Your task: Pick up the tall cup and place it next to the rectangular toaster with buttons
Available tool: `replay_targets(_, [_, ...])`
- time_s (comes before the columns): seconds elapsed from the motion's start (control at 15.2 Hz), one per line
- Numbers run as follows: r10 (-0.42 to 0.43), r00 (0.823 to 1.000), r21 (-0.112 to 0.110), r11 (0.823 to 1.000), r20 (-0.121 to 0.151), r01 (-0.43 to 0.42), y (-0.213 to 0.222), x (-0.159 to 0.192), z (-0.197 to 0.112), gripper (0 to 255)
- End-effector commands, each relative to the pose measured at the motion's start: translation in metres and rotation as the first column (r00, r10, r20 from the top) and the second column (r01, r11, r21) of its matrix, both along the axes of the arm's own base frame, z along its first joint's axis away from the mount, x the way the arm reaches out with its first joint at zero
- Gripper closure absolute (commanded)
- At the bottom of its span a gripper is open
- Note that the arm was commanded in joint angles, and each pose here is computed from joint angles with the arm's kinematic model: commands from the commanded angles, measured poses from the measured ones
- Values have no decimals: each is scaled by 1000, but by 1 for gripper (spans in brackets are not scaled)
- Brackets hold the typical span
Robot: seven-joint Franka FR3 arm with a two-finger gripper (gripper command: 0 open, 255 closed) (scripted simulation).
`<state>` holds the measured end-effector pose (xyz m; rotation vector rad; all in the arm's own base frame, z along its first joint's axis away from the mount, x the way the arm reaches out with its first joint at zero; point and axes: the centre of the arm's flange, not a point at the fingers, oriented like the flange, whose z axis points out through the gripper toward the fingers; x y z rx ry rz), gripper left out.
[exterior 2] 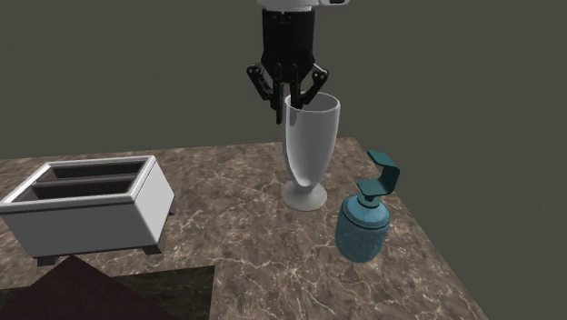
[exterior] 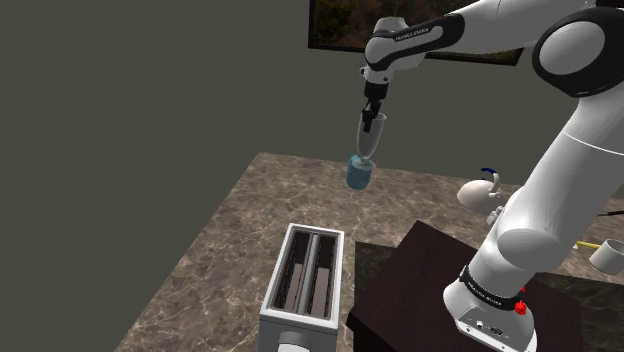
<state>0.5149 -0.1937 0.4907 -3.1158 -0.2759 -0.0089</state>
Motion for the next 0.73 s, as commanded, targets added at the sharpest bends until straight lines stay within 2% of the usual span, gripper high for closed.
replay_targets(0.0, [0, 1000, 0, 1000, 1, 0, 0, -1, 12, 255])
replay_targets(0.66, [0, 1000, 0, 1000, 1, 0, 0, -1, 65, 255])
